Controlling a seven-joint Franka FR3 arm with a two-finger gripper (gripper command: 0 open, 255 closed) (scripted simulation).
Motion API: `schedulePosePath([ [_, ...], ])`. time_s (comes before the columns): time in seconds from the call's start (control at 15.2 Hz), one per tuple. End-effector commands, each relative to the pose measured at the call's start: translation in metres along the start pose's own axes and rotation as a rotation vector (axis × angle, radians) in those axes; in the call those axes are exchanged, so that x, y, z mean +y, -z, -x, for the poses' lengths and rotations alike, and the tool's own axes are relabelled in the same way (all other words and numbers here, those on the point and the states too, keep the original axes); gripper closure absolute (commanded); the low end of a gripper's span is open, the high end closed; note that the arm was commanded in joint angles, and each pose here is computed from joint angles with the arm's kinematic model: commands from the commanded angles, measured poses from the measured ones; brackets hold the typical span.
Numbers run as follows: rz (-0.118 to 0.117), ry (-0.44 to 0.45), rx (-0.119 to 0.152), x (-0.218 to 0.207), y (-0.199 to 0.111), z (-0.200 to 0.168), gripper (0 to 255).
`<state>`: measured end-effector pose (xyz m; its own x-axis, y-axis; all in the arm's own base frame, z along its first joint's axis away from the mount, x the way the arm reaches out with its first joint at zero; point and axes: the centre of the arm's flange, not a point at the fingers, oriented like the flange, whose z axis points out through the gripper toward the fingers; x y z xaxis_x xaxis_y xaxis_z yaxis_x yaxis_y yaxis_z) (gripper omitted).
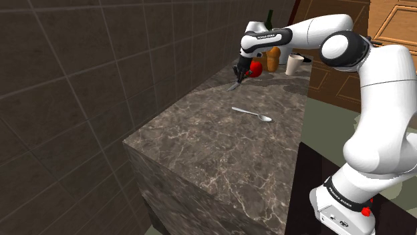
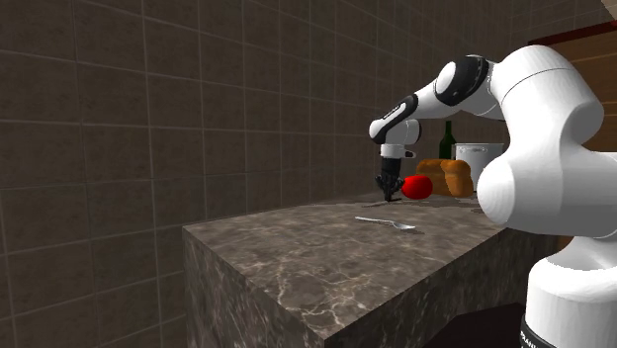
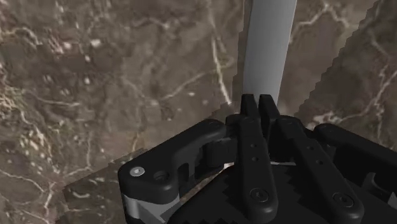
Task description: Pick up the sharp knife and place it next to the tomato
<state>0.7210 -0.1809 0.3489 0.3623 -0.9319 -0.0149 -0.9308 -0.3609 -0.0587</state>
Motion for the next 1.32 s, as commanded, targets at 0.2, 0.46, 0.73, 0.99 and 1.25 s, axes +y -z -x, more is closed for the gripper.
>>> schedulePosePath([
  [0.2,0.0,0.0,0.0,0.0,0.0,0.0,0],
  [0.46,0.0,0.0,0.0,0.0,0.0,0.0,0],
  [0.73,0.0,0.0,0.0,0.0,0.05,0.0,0],
  [0.99,0.0,0.0,0.0,0.0,0.05,0.0,0],
  [1.25,0.0,0.0,0.0,0.0,0.05,0.0,0],
])
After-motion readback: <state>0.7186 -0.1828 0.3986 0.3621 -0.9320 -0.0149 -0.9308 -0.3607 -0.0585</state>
